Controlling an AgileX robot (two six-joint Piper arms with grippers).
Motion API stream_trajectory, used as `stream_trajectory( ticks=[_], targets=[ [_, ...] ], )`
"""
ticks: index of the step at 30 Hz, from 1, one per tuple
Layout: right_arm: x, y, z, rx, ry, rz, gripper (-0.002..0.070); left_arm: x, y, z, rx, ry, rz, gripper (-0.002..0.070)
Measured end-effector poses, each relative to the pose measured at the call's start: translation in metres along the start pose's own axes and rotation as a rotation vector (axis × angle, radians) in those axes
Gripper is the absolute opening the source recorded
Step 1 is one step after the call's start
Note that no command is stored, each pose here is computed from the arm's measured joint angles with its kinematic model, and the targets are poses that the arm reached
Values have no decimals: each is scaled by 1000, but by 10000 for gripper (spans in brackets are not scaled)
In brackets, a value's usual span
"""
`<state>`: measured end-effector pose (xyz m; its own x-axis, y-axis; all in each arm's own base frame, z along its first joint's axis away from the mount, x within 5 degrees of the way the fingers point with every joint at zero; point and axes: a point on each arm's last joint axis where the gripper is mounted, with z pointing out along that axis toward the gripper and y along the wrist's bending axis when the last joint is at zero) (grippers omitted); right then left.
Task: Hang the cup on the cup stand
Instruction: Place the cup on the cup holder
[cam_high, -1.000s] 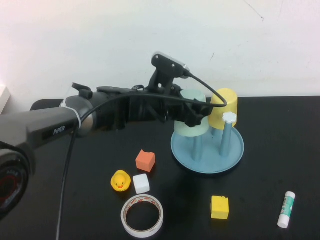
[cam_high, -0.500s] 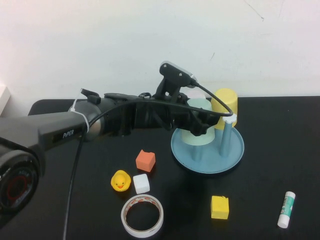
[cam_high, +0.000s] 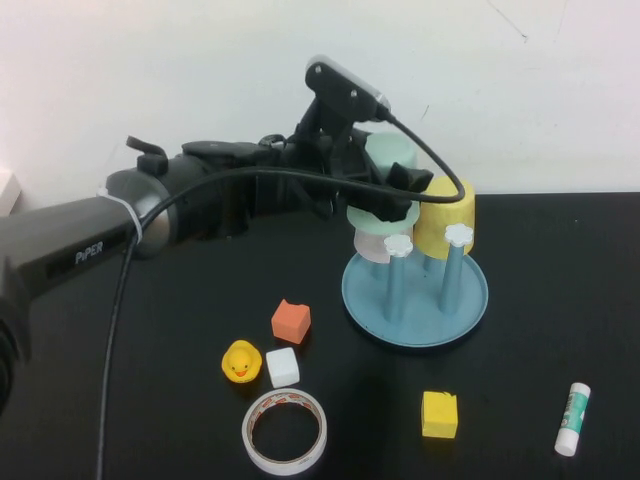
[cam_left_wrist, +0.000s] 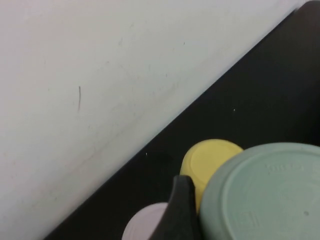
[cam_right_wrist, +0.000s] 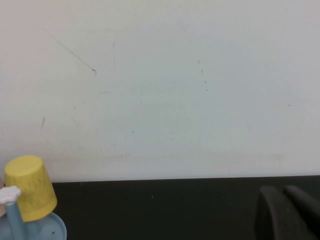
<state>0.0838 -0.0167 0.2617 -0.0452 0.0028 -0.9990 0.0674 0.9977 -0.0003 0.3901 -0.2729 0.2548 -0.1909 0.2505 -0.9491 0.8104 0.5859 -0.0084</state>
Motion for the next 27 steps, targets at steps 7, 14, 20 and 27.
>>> stream_trajectory(
  ticks=[7,14,20,27],
  targets=[
    [0,1,0,-6,0,0,-1,7,1,4,2,15,-4,572],
    [0,1,0,-6,0,0,-1,39,3,23,24,82,-64,572],
    [0,1,0,-6,0,0,-1,56,6,32,-34,133,-120,650],
    [0,1,0,-6,0,0,-1,56,-3,36,-81,152,-120,690]
  ],
)
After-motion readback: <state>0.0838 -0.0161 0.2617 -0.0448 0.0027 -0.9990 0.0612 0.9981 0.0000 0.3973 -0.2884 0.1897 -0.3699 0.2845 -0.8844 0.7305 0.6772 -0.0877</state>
